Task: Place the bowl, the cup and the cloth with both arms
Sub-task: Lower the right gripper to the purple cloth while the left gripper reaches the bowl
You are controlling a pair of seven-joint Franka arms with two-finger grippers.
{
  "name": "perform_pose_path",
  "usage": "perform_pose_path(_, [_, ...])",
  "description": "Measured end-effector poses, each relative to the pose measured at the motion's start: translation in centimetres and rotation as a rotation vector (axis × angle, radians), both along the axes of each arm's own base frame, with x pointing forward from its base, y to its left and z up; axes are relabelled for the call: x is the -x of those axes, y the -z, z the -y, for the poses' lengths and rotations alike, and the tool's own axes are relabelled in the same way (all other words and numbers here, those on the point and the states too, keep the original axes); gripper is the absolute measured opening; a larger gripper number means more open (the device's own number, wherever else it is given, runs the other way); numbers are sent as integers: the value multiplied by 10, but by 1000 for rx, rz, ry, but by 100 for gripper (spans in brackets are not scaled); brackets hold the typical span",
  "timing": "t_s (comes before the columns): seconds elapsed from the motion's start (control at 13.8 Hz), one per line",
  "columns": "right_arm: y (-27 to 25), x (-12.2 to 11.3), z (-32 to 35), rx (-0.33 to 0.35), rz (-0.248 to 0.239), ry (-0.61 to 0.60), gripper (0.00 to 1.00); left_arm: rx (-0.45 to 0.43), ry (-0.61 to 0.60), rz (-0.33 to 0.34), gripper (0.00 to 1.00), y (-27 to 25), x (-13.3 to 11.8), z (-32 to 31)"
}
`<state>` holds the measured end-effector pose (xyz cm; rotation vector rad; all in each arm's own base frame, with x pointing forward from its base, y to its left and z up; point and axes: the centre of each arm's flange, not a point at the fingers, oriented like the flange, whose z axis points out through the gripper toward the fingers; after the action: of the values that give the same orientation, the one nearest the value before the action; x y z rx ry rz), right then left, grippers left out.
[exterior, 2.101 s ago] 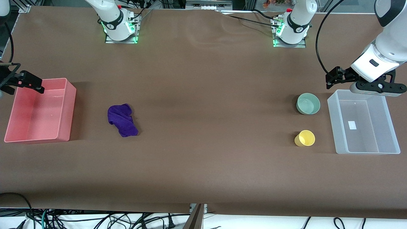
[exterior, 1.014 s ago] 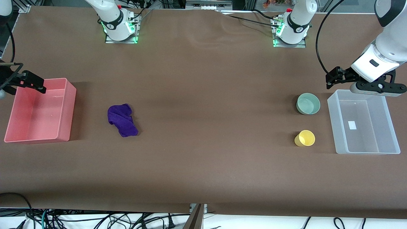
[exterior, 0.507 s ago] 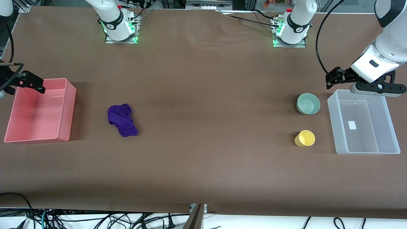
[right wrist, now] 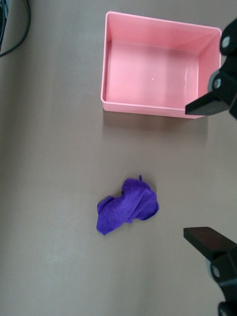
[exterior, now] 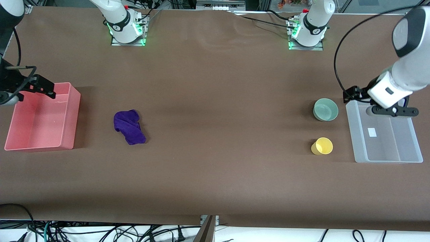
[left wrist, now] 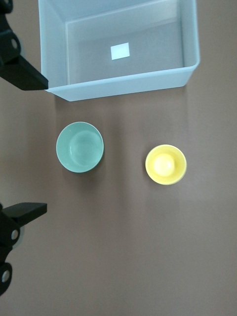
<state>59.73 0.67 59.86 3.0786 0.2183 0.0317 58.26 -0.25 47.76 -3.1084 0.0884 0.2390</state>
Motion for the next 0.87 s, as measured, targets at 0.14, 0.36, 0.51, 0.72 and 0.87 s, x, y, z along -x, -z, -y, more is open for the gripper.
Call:
perform_pose_path(0.14, [7, 1, -4, 1, -19, -7, 100, 21, 73, -63, 100, 36, -7, -8])
perform_pose_path(0.36, [39, 4, -9, 5, -83, -17, 100, 66, 247, -82, 100, 81, -19, -14])
perform_pose_path(0.51, [69, 3, -14, 6, -95, -28, 100, 70, 358, -54, 100, 113, -21, -25])
perform_pose_path(0.72, [114, 1, -30, 3, -80, -62, 100, 9, 539, -36, 100, 158, -7, -31])
perform_pose_path(0.87, [136, 4, -41, 2, -75, -70, 100, 8, 658, -22, 100, 184, 5, -28])
